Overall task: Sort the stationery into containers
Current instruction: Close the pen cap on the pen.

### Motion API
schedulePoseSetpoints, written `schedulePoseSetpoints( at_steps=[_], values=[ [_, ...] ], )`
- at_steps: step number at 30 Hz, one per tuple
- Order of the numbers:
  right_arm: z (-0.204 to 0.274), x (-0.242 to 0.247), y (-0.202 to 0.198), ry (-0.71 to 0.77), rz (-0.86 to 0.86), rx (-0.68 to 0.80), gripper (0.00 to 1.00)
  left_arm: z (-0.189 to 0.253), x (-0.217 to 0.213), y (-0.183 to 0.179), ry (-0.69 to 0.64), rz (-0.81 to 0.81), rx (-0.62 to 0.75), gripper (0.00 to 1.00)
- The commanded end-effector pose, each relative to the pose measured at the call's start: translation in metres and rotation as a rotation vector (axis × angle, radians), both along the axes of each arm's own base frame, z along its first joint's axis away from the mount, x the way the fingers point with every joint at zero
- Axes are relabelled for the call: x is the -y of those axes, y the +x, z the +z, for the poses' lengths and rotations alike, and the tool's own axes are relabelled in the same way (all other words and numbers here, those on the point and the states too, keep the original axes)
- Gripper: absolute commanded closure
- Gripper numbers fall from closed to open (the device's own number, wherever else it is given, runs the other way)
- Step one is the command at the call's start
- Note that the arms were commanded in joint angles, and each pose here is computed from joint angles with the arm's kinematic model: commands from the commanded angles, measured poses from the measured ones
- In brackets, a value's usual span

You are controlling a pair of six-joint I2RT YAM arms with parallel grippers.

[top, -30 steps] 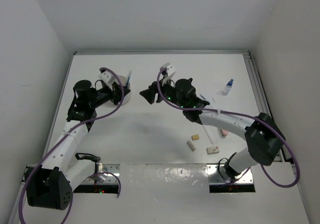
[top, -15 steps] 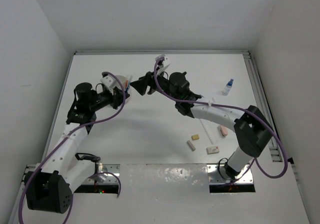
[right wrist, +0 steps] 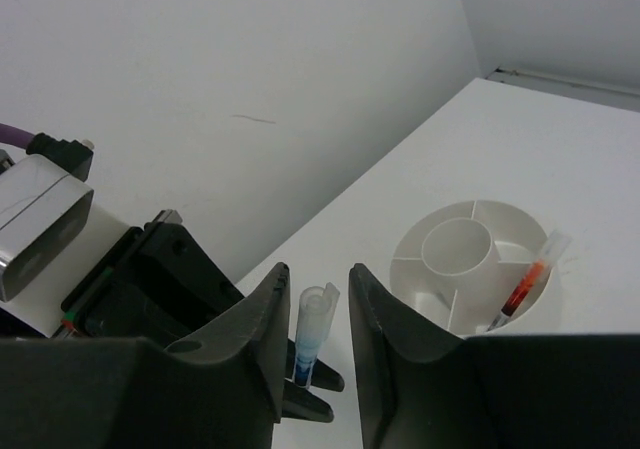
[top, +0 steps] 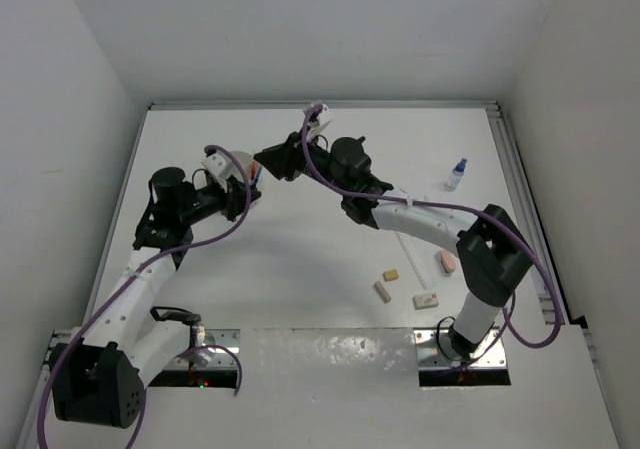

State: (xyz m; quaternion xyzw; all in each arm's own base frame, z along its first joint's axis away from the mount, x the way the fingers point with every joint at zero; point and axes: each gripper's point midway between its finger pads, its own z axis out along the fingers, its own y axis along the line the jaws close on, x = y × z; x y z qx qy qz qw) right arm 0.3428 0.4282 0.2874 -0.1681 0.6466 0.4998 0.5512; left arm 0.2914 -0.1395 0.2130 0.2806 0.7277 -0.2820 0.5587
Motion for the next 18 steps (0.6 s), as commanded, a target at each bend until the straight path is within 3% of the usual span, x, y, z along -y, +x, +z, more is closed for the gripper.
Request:
schedulePoseSetpoints(
  at_steps=[1, 6, 7, 11, 18],
  values=[
    [0.027, -0.008, -0.003, 0.068, 0.027, 0.048, 0.71, 0.012, 0.003, 0.002, -0.023, -0.015, 0.036, 1.0],
    [0.021, -0.008, -0.005, 0.06, 0.031, 0.033, 0.68, 0.013, 0.003, 0.002, -0.031, -0.011, 0.035, 1.0],
    [0.021, -0.008, -0.004, 0.06, 0.03, 0.035, 0.7, 0.013, 0.003, 0.002, -0.032, -0.009, 0.034, 1.0],
    [0.015, -0.012, -0.008, 0.056, 0.04, 0.024, 1.0, 0.014, 0.004, 0.003, -0.034, -0.01, 0.04, 1.0],
    [-0.012, -0.026, -0.032, -0.067, 0.098, 0.049, 1.0, 0.035, 0.001, 0.014, -0.077, 0.031, 0.067, 1.0]
  ],
)
